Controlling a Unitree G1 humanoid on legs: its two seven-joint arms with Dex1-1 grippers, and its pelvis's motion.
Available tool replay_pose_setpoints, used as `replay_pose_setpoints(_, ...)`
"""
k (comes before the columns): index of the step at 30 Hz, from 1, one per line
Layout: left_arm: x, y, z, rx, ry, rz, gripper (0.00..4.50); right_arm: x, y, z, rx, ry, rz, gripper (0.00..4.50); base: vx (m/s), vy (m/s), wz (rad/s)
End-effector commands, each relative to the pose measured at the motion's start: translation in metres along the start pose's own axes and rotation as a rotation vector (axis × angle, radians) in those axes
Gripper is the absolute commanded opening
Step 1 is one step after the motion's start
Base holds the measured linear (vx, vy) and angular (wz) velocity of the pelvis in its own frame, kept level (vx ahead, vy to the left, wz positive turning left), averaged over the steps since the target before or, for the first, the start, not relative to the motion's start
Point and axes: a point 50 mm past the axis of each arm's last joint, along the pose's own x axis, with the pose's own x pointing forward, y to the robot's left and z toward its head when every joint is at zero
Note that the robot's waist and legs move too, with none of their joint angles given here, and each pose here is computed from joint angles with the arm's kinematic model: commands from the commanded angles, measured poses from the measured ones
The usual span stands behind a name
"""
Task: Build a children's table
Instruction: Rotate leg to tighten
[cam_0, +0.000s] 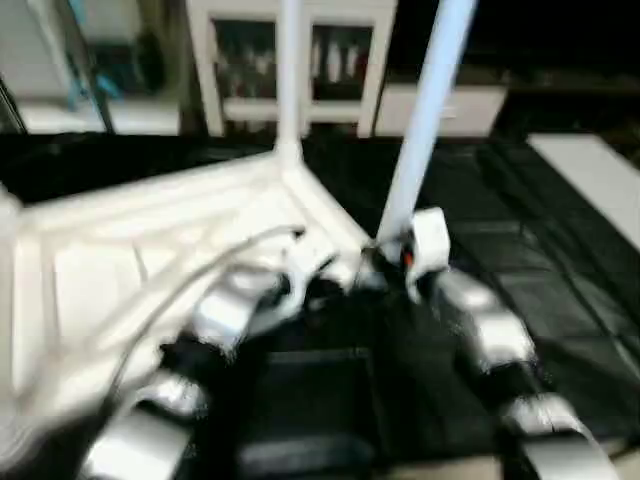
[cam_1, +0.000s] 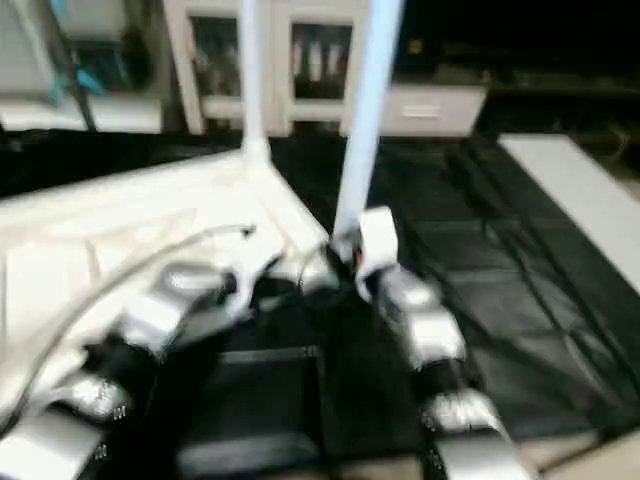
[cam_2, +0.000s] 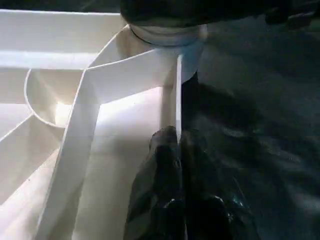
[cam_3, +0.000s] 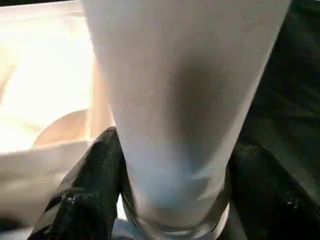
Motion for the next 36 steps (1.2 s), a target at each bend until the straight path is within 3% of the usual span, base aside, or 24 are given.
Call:
replay_pose_setpoints(1, 0.012, -0.008, 0.006, 0.006, 0.017, 0.030, 0.00, 0.007, 0.012, -0.020, 0.060, 0.099, -0.058, 2.62, -0.102, 0.011, 0.06)
replay_pose_setpoints(7, 0.012, -0.007, 0.007, 0.014, 0.016, 0.021, 0.00, 0.017, 0.021, -0.004, 0.120, 0.007, -0.070, 2.62, 0.046, -0.060, -0.13)
replay_pose_setpoints(11, 0.009, -0.005, 0.004, 0.019, 0.021, 0.008, 0.00, 0.016, 0.023, 0.004, 0.100, -0.049, -0.008, 2.62, 0.000, 0.000, 0.00)
replay_pose_setpoints(12, 0.008, -0.004, 0.003, 0.021, 0.023, 0.002, 0.00, 0.015, 0.022, 0.008, 0.100, -0.073, 0.019, 3.18, 0.000, 0.000, 0.00)
replay_pose_setpoints(17, 0.001, -0.002, -0.004, 0.049, 0.031, -0.041, 0.00, 0.000, 0.011, 0.017, 0.082, -0.138, 0.139, 3.47, 0.000, 0.000, 0.00)
replay_pose_setpoints(24, -0.011, -0.003, -0.008, 0.114, 0.040, -0.174, 0.00, -0.046, -0.020, 0.020, -0.073, -0.084, 0.356, 4.04, 0.000, 0.000, 0.00)
replay_pose_setpoints(28, -0.028, -0.006, -0.011, 0.179, 0.054, -0.320, 0.00, -0.085, -0.038, 0.012, -0.243, 0.048, 0.526, 4.39, 0.000, 0.000, 0.00)
replay_pose_setpoints(31, -0.035, -0.007, -0.015, 0.187, 0.061, -0.375, 0.00, -0.095, -0.044, 0.009, -0.300, 0.090, 0.538, 4.39, 0.000, 0.000, 0.00)
replay_pose_setpoints(36, -0.043, -0.007, -0.018, 0.188, 0.065, -0.412, 0.00, -0.101, -0.051, 0.010, -0.309, 0.128, 0.557, 4.39, 0.000, 0.000, 0.00)
